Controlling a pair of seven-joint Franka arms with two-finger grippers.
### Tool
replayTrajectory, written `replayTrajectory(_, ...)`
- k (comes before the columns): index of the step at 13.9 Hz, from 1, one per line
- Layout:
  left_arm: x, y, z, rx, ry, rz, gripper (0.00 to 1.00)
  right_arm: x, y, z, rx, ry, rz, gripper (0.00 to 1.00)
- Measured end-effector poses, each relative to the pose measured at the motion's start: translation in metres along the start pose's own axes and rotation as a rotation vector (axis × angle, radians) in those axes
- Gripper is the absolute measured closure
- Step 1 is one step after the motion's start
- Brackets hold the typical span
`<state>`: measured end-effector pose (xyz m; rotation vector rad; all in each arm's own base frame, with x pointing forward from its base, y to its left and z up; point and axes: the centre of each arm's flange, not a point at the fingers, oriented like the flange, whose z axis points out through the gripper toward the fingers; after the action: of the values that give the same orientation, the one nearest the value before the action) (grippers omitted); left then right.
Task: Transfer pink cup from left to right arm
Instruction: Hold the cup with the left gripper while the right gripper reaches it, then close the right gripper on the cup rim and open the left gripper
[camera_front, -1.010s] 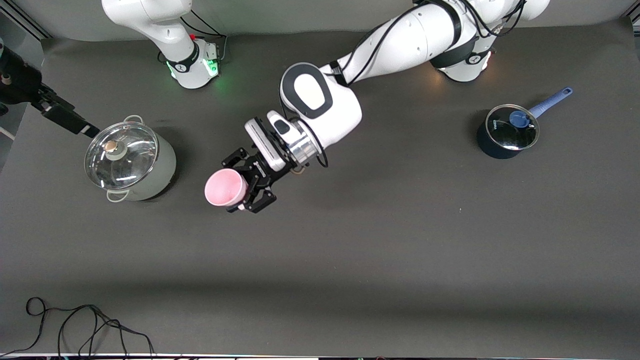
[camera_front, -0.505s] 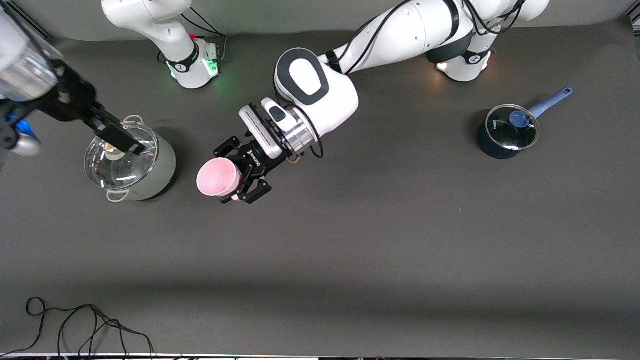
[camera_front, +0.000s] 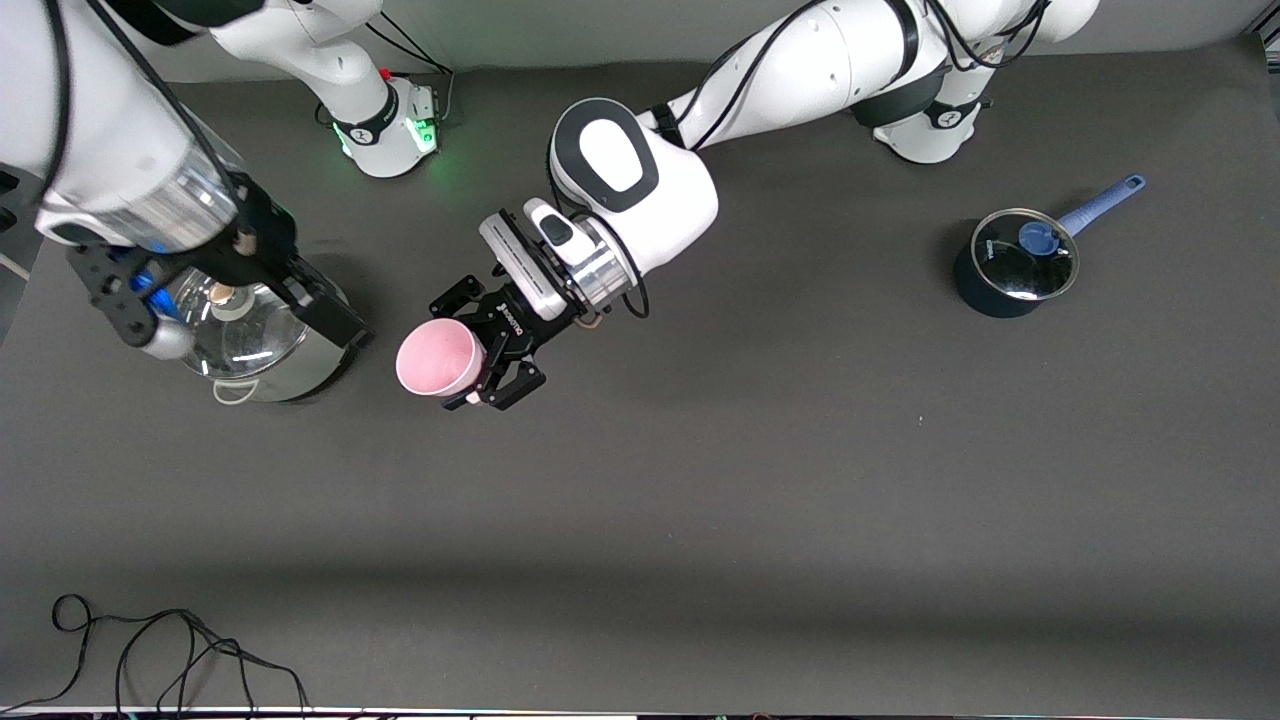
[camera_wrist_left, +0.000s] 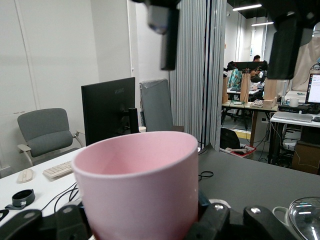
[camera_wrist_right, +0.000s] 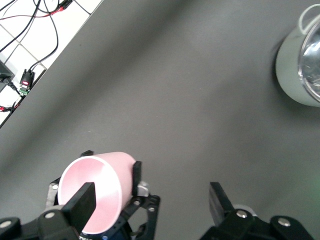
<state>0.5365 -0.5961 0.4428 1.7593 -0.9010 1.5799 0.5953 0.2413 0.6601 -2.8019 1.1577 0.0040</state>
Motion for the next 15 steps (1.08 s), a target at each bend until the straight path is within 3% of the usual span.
replayTrajectory(6, -0.001, -0.002, 0.0, 0.007, -0.003, 0.006, 0.32, -0.027, -0.018, 0.009, 0.003, -0.024, -0.049, 0.0)
replayTrajectory(15, -0.002, -0.003, 0.0, 0.008, -0.005, 0.004, 0.32, -0.019, -0.032, 0.055, -0.059, -0.064, -0.045, 0.0)
